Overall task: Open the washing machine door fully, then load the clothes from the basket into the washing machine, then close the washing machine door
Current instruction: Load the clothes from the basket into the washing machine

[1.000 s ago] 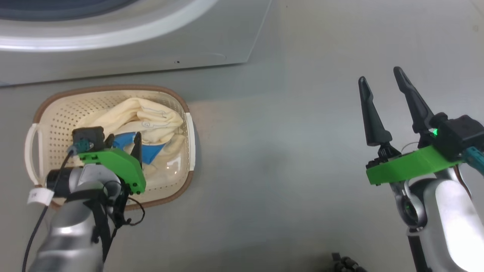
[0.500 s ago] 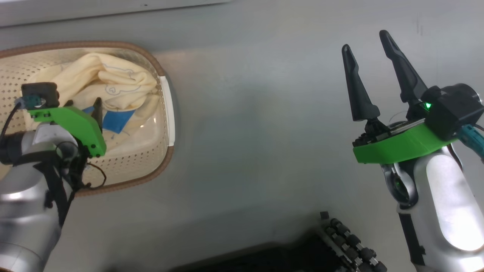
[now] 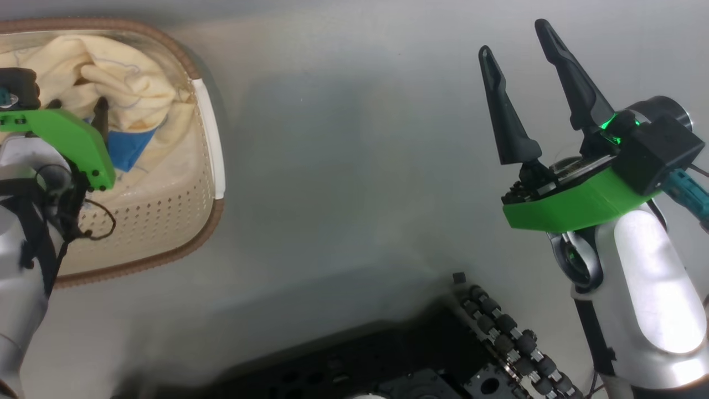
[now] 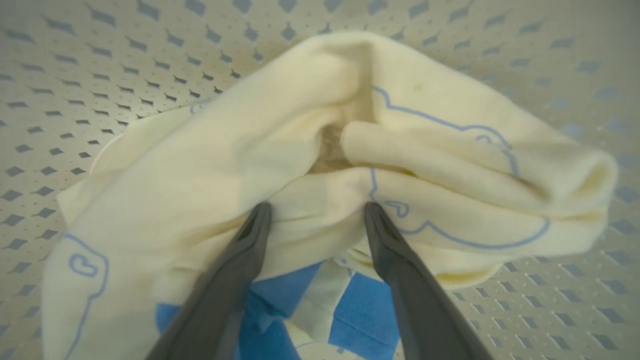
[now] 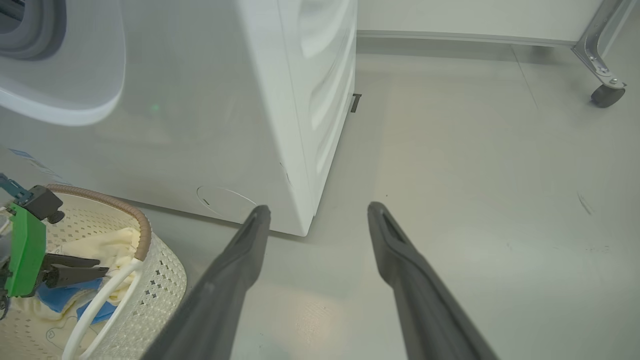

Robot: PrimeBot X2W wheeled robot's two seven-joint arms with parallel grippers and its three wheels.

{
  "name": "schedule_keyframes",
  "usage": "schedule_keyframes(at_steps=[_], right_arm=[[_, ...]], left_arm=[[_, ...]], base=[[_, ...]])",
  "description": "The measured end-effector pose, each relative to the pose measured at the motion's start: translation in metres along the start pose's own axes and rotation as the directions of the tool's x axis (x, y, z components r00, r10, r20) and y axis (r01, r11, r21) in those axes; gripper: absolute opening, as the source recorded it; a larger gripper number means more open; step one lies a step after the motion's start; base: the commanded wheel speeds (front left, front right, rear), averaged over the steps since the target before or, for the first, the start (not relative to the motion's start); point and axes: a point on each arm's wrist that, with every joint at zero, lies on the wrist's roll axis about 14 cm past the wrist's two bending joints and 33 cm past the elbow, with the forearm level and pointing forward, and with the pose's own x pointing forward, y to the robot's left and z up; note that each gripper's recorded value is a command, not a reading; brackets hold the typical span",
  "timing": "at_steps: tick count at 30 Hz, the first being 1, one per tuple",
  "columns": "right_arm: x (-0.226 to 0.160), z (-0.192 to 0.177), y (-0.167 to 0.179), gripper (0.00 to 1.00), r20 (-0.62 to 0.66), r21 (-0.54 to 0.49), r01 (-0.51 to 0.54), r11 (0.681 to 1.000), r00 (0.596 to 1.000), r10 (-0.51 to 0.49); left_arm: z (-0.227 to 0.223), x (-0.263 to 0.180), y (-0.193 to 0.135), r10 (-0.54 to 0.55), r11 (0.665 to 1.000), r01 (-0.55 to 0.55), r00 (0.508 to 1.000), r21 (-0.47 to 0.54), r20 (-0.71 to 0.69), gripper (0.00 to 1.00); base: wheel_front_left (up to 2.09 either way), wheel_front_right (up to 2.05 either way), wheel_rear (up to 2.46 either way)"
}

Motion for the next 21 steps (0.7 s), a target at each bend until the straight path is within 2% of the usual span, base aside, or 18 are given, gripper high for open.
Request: schedule_keyframes(at_steps=[6, 7, 8, 9, 10, 14, 21], right_arm=[[0.0, -0.007, -0.003, 1.0, -0.01, -0.007, 0.005, 1.0, 1.0, -0.005], [0.0, -0.008, -0.003, 1.0, -0.013, -0.007, 0.005, 1.0, 1.0, -0.005], [0.0, -0.009, -0.003, 1.0, -0.014, -0.007, 0.004, 1.0, 1.0, -0.004], [0.001, -0.009, -0.003, 1.0, -0.014, -0.007, 0.003, 1.0, 1.0, -0.003], [0.001, -0.01, -0.002, 1.0, -0.014, -0.006, 0.0, 1.0, 1.0, 0.0], [0.002, -0.01, 0.0, 1.0, -0.012, -0.003, -0.006, 1.0, 1.0, 0.006], [0.004, -0.002, 0.003, 1.0, 0.006, -0.006, -0.011, 1.0, 1.0, 0.011]], left_arm=[[-0.009, 0.013, 0.0, -0.006, 1.0, 0.005, 0.999, -0.011, -0.051, 1.0], [-0.012, 0.014, 0.0, -0.007, 1.0, 0.006, 0.998, -0.015, -0.063, 0.96], [-0.013, 0.015, 0.0, -0.005, 1.0, 0.004, 0.998, -0.019, -0.068, 0.56], [-0.014, 0.015, 0.002, -0.002, 1.0, 0.001, 0.997, -0.021, -0.071, 0.36], [-0.014, 0.016, 0.002, 0.0, 1.0, -0.001, 0.997, -0.021, -0.073, 0.01], [-0.016, 0.014, 0.003, 0.005, 1.0, -0.005, 0.997, -0.006, -0.082, 0.0], [-0.006, 0.006, 0.007, 0.029, 1.0, -0.029, 0.999, 0.002, -0.021, 0.0]], base=[[0.0, 0.0, 0.0], [0.0, 0.0, 0.0], [0.0, 0.0, 0.0], [0.0, 0.0, 0.0], [0.0, 0.0, 0.0], [0.0, 0.0, 0.0], [0.0, 0.0, 0.0]])
